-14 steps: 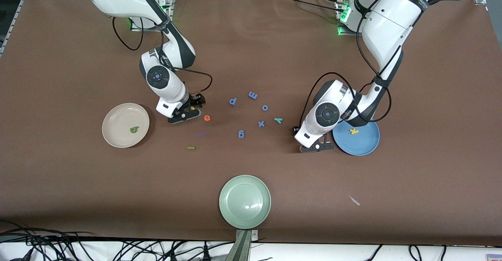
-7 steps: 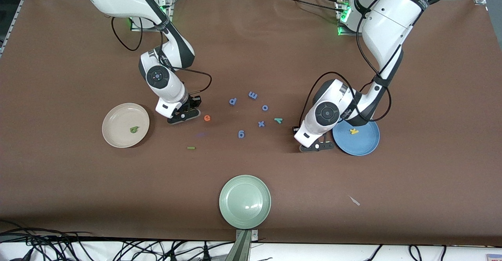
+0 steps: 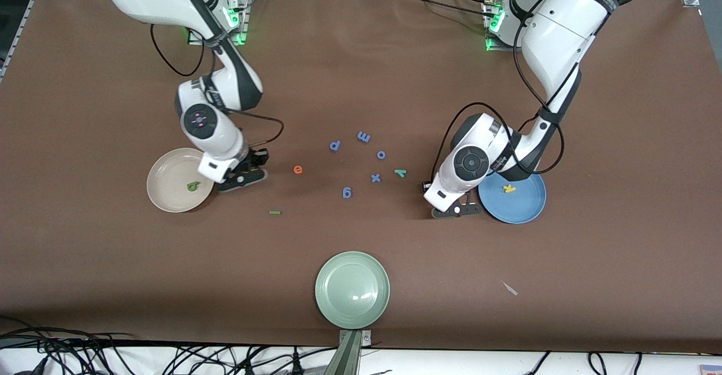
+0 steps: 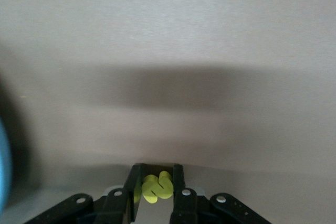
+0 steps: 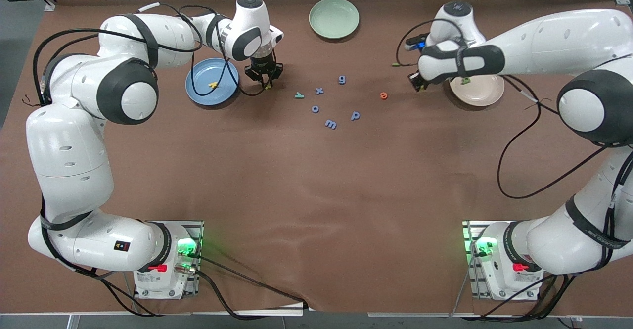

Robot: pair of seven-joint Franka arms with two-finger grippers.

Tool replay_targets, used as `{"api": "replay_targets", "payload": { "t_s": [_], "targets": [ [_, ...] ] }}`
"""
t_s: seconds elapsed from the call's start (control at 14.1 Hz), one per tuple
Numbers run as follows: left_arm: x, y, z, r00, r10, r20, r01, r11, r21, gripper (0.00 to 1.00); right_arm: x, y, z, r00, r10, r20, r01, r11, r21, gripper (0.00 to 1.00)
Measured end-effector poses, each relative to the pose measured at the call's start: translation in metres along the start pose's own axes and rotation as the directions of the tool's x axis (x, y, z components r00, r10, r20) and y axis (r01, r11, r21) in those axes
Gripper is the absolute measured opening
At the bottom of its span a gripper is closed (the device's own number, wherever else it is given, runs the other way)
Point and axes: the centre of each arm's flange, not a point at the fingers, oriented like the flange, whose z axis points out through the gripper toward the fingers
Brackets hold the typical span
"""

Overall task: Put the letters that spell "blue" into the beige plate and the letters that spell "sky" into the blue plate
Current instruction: 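Drop 2 into the blue plate while the right gripper drops u onto white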

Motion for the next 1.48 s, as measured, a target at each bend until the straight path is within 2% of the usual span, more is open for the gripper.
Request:
{"api": "replay_targets", "payload": {
  "t_s": [0.21,0.49,0.57,0.71,0.85,0.92,1.06,1.13,1.27,1.48],
  "targets": [
    [0.010,-0.028,-0.035,0.999,0.051,0.013,-0.051,0.998,0.030,0.28,0.005,0.061,-0.023,0.998,-0.049,0.041,0.051,0.998,-0.032,0.25],
    [0.033,-0.094,-0.067,0.984,0.178,0.031,-0.179,0.983,0.039,0.28,-0.011,0.136,-0.015,0.995,-0.058,0.083,0.062,0.997,-0.040,0.26],
    [0.039,-0.108,-0.068,0.977,0.212,0.036,-0.214,0.976,0.035,0.28,-0.015,0.148,-0.010,0.995,-0.047,0.091,0.050,0.998,-0.036,0.31],
    [0.043,-0.125,-0.064,0.967,0.249,0.047,-0.250,0.968,0.030,0.28,-0.017,0.153,-0.005,0.995,-0.033,0.097,0.035,0.999,-0.027,0.52],
    [0.041,-0.125,-0.060,0.964,0.262,0.055,-0.264,0.964,0.030,0.43,-0.010,0.140,-0.008,0.996,-0.035,0.081,0.035,0.999,-0.005,0.72],
    [0.040,-0.123,-0.060,0.963,0.265,0.056,-0.267,0.963,0.029,0.53,-0.006,0.131,-0.011,0.997,-0.036,0.071,0.036,0.999,0.004,0.83],
    [0.038,-0.117,-0.062,0.961,0.273,0.053,-0.274,0.961,0.026,0.73,0.003,0.110,-0.015,0.998,-0.021,0.056,0.020,1.000,0.017,1.00],
    [0.035,-0.107,-0.064,0.963,0.266,0.049,-0.267,0.963,0.018,0.84,0.008,0.095,-0.019,0.999,-0.004,0.047,0.003,1.000,0.024,1.00],
    [0.020,-0.073,-0.071,0.984,0.171,0.041,-0.172,0.985,-0.003,1.00,0.020,0.057,-0.026,1.000,0.013,0.028,-0.015,0.999,0.042,1.00],
    [-0.009,-0.022,-0.073,0.998,0.035,0.048,-0.034,0.999,-0.011,1.00,0.036,-0.001,-0.030,0.998,0.054,0.014,-0.055,0.997,0.054,1.00]
  ]
}}
